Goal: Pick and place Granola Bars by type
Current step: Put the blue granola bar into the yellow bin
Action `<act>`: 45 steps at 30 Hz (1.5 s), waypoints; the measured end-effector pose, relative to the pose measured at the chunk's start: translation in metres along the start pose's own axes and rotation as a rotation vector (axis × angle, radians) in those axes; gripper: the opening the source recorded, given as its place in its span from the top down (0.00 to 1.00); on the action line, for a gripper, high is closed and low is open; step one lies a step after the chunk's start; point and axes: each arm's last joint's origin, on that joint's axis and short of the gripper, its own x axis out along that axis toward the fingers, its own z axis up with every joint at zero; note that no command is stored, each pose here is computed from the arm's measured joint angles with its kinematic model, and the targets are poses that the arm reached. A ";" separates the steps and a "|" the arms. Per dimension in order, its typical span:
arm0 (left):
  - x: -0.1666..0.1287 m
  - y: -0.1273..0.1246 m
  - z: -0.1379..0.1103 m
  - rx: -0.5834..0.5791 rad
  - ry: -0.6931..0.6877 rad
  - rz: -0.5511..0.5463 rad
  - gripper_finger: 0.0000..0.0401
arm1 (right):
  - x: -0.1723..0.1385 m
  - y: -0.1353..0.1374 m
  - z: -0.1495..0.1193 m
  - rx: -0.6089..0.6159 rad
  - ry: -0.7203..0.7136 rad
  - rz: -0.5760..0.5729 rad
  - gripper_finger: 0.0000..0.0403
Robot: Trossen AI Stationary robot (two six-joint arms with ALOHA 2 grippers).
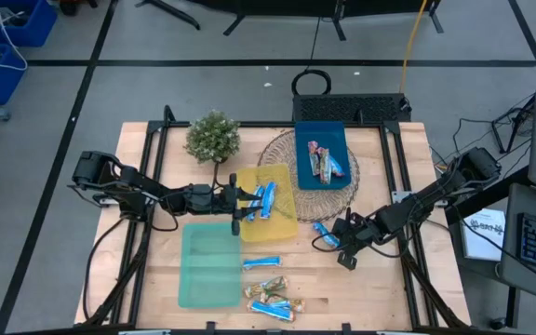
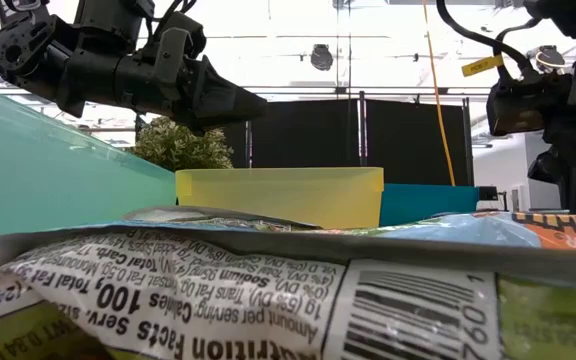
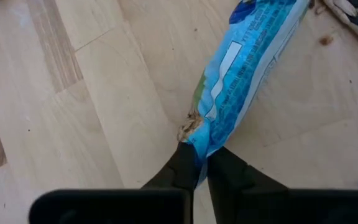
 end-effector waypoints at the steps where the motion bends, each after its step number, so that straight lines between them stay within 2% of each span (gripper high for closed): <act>1: 0.000 0.000 0.000 0.000 0.000 0.000 0.67 | 0.000 0.000 0.000 -0.003 0.000 0.000 0.97; 9: 0.000 0.000 0.000 0.000 0.000 0.000 0.67 | 0.000 0.000 0.000 -0.033 0.000 -0.001 0.98; 16: 0.000 0.000 0.000 0.003 0.000 0.000 0.67 | -0.003 0.001 -0.001 -0.109 -0.046 -0.023 0.98; 27: 0.000 0.000 0.000 0.009 0.000 0.008 0.67 | -0.029 -0.008 -0.004 -0.154 -0.121 -0.086 0.98; 30: -0.003 0.002 0.000 0.020 0.021 0.053 0.67 | -0.038 -0.012 -0.007 -0.157 -0.155 -0.116 0.98; 34: -0.022 0.009 0.004 0.013 0.047 0.156 0.67 | -0.049 -0.014 -0.011 -0.175 -0.202 -0.130 0.98; 38: -0.056 0.013 0.016 -0.006 -0.043 0.165 0.67 | -0.058 -0.016 -0.014 -0.189 -0.275 -0.135 0.98; 45: -0.109 0.022 0.013 -0.072 -0.189 0.173 0.67 | -0.059 -0.034 -0.025 -0.260 -0.439 -0.148 0.98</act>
